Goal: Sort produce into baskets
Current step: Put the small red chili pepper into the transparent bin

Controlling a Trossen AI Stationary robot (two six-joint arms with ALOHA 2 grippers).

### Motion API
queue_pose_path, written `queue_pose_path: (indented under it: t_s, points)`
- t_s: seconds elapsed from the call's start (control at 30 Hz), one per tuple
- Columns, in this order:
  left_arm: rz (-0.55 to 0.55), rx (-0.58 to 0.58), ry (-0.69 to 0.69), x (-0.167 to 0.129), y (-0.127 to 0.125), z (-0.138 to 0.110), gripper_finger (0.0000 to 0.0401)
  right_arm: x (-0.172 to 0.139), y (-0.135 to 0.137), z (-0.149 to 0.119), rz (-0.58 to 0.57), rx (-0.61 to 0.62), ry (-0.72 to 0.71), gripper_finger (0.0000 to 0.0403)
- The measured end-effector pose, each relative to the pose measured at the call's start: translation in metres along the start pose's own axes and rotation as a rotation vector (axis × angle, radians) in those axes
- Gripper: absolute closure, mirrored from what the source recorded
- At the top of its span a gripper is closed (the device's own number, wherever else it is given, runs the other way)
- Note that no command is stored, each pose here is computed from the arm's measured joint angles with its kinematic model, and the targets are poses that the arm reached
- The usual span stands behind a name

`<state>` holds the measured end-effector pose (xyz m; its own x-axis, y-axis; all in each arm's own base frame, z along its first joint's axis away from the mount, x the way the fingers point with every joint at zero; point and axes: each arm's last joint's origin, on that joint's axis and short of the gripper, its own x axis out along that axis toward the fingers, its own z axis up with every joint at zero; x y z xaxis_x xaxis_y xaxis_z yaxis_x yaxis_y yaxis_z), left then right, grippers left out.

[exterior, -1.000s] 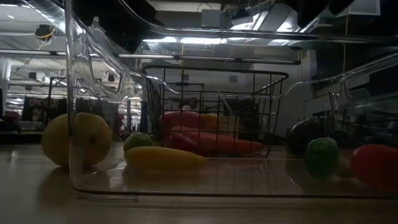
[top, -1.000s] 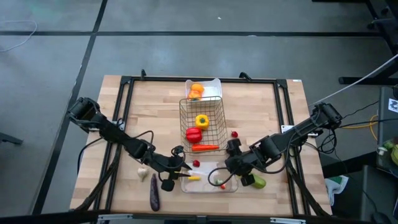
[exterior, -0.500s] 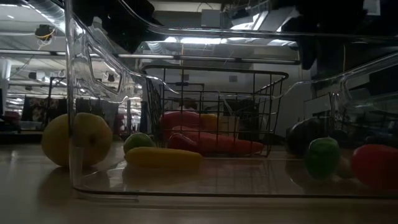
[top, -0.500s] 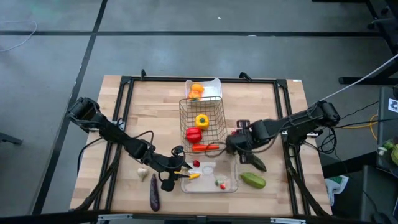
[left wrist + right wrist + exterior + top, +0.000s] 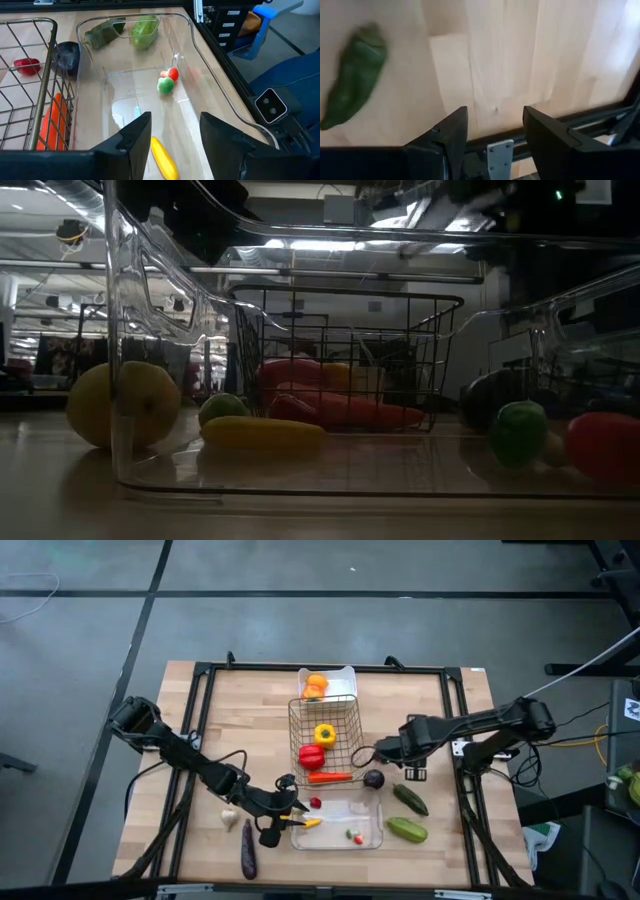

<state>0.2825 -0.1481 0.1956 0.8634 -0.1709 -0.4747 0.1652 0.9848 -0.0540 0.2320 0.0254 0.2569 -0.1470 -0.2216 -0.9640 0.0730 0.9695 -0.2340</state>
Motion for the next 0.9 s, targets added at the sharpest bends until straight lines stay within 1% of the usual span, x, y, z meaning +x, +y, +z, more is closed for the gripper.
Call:
queue_pose_path:
  t_s: [0.1, 0.2, 0.3, 0.47, 0.6, 0.8, 0.9]
  points:
    - [0.0, 0.0, 0.0, 0.0, 0.0, 0.0, 0.0238, 0.02, -0.008, -0.009, 0.014, 0.058, -0.01, 0.0212]
    - [0.0, 0.0, 0.0, 0.0, 0.0, 0.0, 0.0238, 0.04, -0.013, -0.014, 0.085, 0.118, -0.033, 0.0212]
    - [0.0, -0.001, 0.0, 0.0, 0.0, 0.0, 0.0238, 0.056, -0.015, -0.011, 0.183, 0.164, -0.081, 0.0212]
    - [0.0, -0.045, 0.0, 0.0, 0.0, 0.0, 0.0238, 0.073, -0.018, -0.003, 0.227, 0.209, -0.177, 0.0212]
    - [0.0, -0.045, 0.0, 0.0, 0.0, 0.0, 0.0238, 0.075, -0.023, 0.005, 0.265, 0.244, -0.253, 0.0212]
    - [0.0, -0.043, 0.0, 0.0, 0.0, 0.0, 0.0238, 0.071, -0.028, 0.019, 0.28, 0.298, -0.406, 0.0212]
    - [0.0, -0.045, 0.0, 0.0, 0.0, 0.0, 0.0238, 0.068, -0.029, 0.025, 0.269, 0.308, -0.473, 0.0212]
